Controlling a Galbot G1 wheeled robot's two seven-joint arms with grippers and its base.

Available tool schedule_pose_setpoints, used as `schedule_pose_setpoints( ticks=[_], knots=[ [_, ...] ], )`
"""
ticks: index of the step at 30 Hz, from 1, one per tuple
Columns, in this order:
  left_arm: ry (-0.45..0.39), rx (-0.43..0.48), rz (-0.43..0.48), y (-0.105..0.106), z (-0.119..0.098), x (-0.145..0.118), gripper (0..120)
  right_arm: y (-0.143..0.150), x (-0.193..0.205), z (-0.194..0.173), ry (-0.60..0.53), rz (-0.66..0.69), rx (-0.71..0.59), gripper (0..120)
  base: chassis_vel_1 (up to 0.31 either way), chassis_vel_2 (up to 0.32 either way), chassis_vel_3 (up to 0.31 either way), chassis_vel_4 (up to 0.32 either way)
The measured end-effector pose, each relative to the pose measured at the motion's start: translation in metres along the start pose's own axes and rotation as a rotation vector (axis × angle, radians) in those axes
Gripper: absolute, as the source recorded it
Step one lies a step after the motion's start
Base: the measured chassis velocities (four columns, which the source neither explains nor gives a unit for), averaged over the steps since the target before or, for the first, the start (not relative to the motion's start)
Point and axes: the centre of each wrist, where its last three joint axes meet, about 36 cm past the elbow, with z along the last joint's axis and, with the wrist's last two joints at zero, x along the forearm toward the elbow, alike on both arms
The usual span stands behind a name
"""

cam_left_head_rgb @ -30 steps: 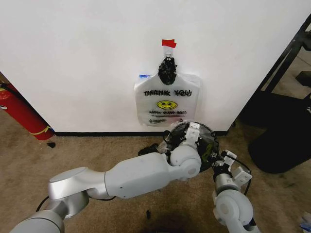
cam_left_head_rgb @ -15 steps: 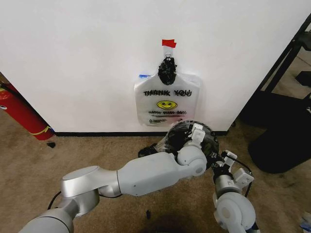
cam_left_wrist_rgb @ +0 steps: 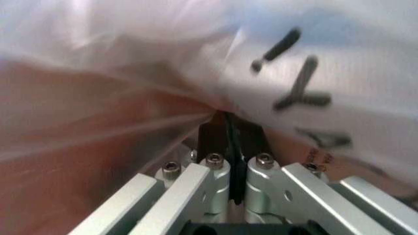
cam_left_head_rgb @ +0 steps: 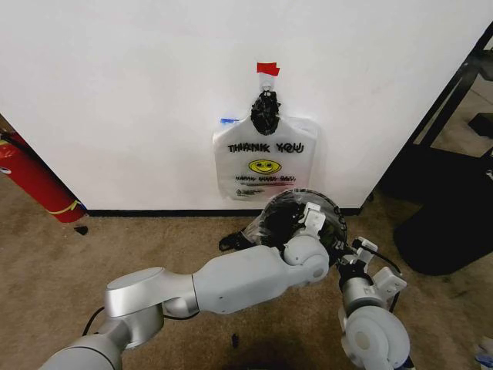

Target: Pick up the garbage bag from the wall and place it over the trash bin.

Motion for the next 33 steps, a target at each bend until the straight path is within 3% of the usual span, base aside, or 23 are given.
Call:
schedule_pose_setpoints(
  ticks=[23,29,33],
  knots=[
    [0.037,-0.022,-0.022,0.007,0.014,-0.016,0,0.003,0.010,-0.006,-0.005,-0.045,0.018,0,0.000,0.000,0.000,0.000],
    [0.011,-0.030,0.037,0.016,0.018,0.020,0,-0.004,-0.003,-0.003,0.023,-0.011,-0.016,0,0.000,0.000,0.000,0.000],
    [0.013,-0.015,0.107,0.017,0.014,0.057,0,-0.006,-0.012,0.000,0.040,0.009,-0.036,0,0.000,0.000,0.000,0.000]
  ],
)
